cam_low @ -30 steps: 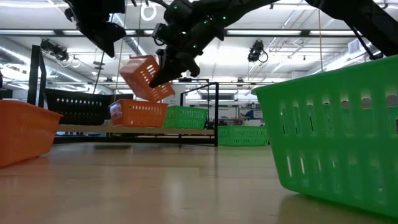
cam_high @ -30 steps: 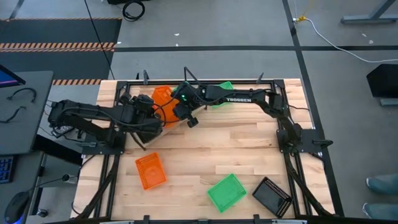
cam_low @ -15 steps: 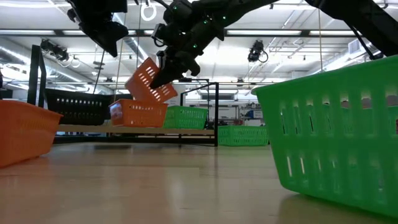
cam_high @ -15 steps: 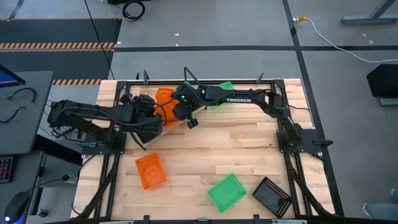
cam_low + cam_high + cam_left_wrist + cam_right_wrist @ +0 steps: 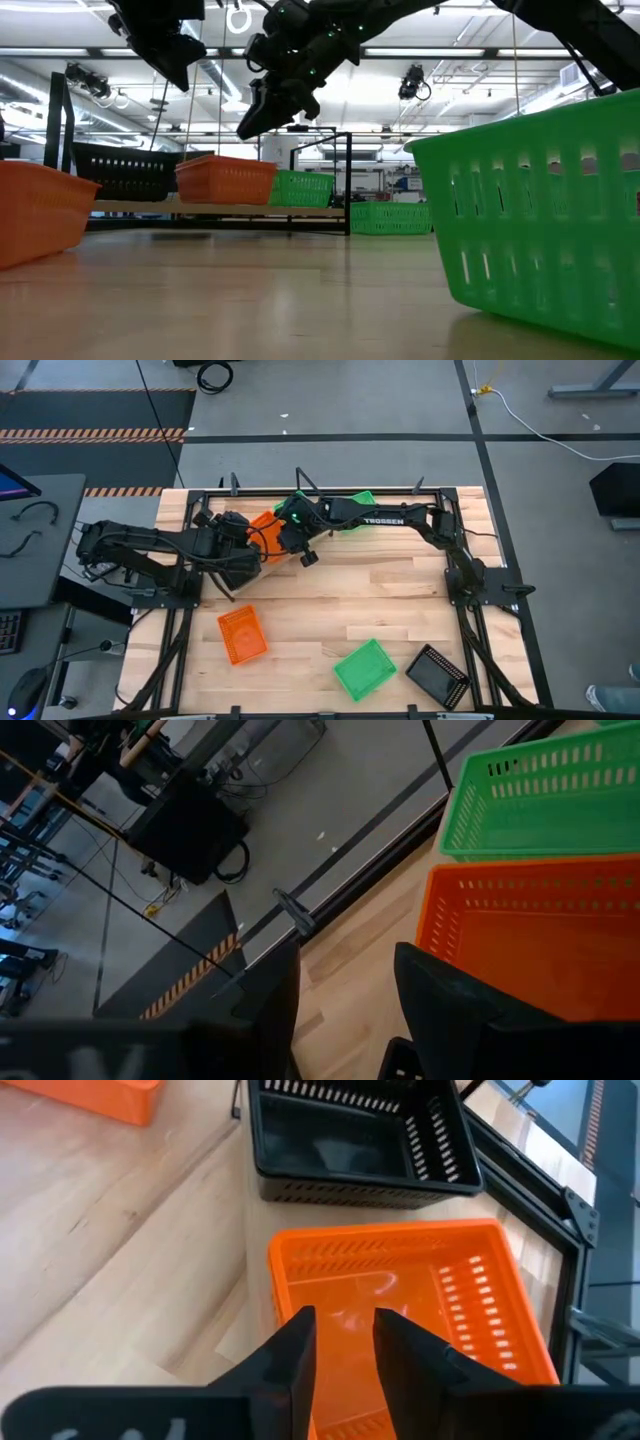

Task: Stack baskets on shelf by color
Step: Stack the bottom green bin on top of the green bin on the shelf

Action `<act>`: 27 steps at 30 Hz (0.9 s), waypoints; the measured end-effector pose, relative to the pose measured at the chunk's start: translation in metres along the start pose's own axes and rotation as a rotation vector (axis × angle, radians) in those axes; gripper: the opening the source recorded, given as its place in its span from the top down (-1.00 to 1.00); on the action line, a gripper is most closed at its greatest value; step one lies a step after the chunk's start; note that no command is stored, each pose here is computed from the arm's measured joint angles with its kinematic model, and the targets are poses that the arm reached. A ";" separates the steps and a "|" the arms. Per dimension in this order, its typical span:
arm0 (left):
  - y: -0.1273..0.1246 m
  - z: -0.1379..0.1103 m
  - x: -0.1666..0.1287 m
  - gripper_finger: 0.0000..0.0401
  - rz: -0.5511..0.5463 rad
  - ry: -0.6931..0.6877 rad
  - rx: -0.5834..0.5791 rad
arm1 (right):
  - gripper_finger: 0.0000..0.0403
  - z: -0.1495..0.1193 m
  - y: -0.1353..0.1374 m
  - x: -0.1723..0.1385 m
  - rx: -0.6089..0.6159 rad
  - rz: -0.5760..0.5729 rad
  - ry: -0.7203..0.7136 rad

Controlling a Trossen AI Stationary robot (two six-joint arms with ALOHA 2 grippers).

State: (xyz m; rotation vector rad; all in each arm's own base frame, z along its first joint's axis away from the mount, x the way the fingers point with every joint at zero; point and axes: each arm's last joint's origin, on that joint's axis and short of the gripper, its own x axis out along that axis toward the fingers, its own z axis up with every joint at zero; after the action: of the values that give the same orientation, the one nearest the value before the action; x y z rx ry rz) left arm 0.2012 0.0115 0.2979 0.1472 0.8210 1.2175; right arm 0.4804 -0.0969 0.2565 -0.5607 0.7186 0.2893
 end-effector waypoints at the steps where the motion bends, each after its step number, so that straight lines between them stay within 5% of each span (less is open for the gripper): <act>1: 0.000 0.000 0.000 0.14 -0.001 0.000 -0.001 | 0.45 0.001 0.000 -0.002 0.001 -0.003 0.006; 11: -0.014 0.012 -0.001 0.14 -0.128 -0.037 -0.007 | 0.43 0.012 0.018 -0.072 0.215 0.080 0.190; 21: -0.064 0.022 0.015 0.14 -0.797 -0.220 0.139 | 0.44 0.000 0.047 -0.140 0.492 0.192 0.535; 27: -0.064 0.021 0.042 0.14 -0.923 -0.230 0.064 | 0.44 -0.018 0.046 -0.177 0.644 0.157 0.527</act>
State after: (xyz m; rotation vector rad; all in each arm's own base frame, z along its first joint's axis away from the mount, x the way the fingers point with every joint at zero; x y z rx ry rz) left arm 0.2684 0.0308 0.2598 -0.0453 0.6066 0.2966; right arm 0.3231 -0.0811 0.3495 0.0471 1.3026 0.0375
